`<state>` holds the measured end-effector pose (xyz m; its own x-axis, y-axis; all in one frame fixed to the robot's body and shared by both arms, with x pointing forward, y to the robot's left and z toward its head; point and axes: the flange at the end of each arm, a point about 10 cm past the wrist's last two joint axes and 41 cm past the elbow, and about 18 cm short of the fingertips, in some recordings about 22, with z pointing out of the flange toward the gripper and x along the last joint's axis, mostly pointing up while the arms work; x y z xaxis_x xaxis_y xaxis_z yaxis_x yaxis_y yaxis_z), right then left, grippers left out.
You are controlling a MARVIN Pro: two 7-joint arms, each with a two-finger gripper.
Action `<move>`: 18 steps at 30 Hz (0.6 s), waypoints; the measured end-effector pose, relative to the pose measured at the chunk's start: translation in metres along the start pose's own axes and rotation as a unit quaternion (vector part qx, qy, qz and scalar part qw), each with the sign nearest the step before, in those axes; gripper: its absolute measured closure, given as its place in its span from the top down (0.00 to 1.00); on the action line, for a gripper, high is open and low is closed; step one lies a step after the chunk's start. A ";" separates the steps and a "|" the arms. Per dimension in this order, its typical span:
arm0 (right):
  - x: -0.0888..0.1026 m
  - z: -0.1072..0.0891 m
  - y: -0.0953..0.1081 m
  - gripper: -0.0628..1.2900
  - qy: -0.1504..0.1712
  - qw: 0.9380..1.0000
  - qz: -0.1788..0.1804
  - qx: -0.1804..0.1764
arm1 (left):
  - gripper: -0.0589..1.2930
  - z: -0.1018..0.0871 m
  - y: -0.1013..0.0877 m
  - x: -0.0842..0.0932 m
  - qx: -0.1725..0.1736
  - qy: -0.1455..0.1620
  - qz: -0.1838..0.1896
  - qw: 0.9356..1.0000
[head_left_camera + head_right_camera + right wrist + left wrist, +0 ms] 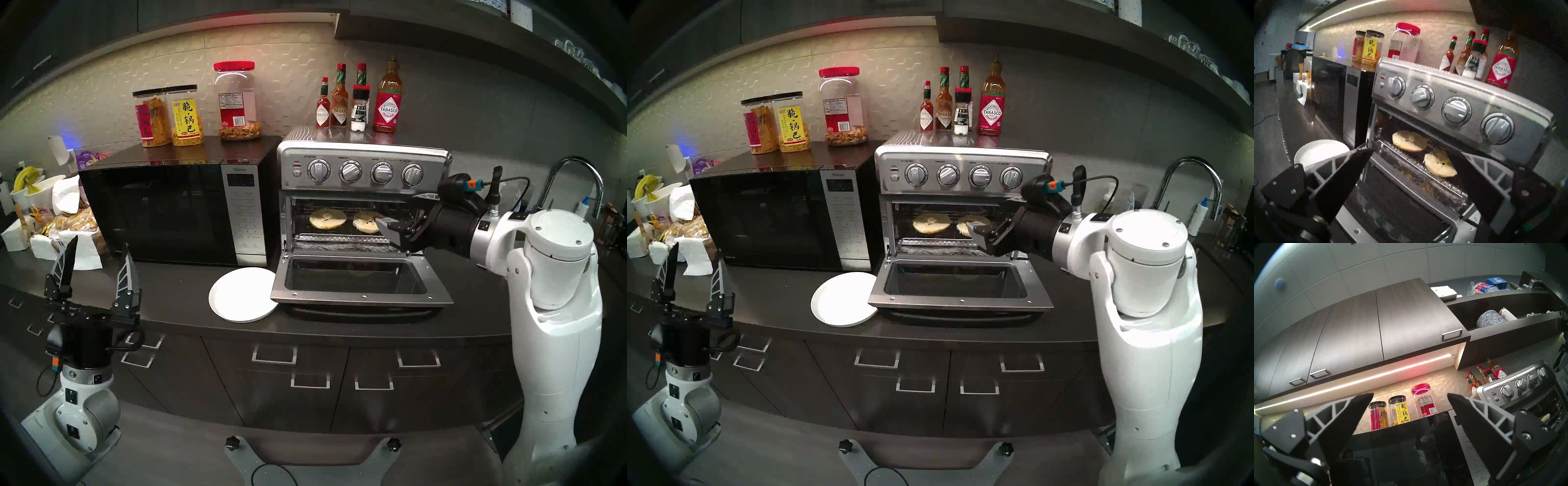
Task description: Open the oven and place the bagel inside on the rack
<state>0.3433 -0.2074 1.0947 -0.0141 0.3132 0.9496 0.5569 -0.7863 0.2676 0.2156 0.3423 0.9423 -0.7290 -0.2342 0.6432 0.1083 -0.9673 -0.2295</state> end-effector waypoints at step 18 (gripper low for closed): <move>-0.112 0.044 -0.036 0.96 -0.169 0.982 0.037 0.076 | 0.95 0.000 0.000 0.000 0.000 0.000 0.000 1.000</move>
<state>0.3619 -0.1906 0.9720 0.2935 0.4372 0.8501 0.6637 -0.7332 0.1480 0.2156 0.3422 0.9423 -0.7294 -0.2340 0.6428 0.1083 -0.9673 -0.2292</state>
